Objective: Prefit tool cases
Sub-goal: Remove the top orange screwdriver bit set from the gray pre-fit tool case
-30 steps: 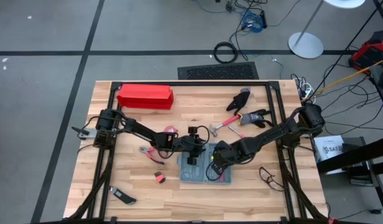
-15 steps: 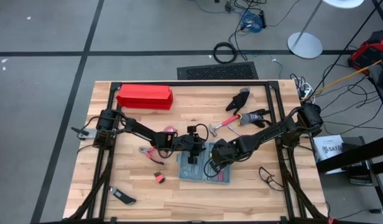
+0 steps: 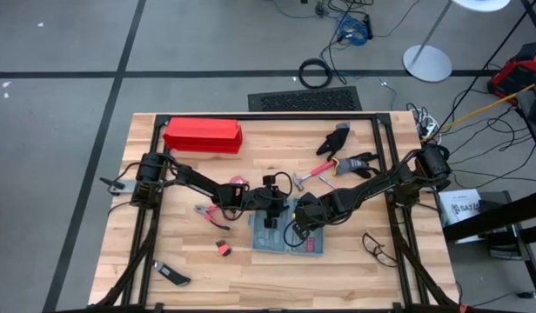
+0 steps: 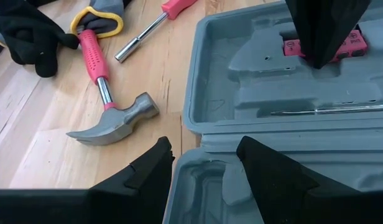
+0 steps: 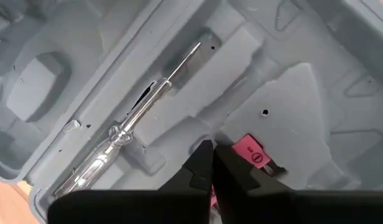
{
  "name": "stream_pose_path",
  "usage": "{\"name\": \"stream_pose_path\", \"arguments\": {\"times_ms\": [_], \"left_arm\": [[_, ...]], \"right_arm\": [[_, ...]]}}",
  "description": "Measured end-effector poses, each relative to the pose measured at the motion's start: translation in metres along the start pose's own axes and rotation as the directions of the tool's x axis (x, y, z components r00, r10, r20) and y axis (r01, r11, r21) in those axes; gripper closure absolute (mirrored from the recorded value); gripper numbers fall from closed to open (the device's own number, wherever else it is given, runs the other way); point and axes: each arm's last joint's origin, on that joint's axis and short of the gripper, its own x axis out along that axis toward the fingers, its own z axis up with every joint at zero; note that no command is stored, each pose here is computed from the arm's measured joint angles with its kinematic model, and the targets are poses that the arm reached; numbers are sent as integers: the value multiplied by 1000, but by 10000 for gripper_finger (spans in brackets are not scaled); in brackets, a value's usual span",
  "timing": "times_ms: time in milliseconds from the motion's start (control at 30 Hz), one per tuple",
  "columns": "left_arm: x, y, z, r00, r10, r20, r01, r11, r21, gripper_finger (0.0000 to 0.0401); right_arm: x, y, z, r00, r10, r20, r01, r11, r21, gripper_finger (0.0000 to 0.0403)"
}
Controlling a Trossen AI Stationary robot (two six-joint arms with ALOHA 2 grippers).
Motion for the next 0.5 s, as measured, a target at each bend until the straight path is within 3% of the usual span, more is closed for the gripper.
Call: {"name": "stream_pose_path", "arguments": {"times_ms": [267,500], "left_arm": [[0,-1,1,1000,-21,8,21,1000,-22,199],[0,-2,1,1000,-25,6,25,999,-21,199]], "right_arm": [[-27,14,12,989,-141,39,144,987,-76,398],[-39,21,16,989,-143,35,146,985,-95,401]]}}
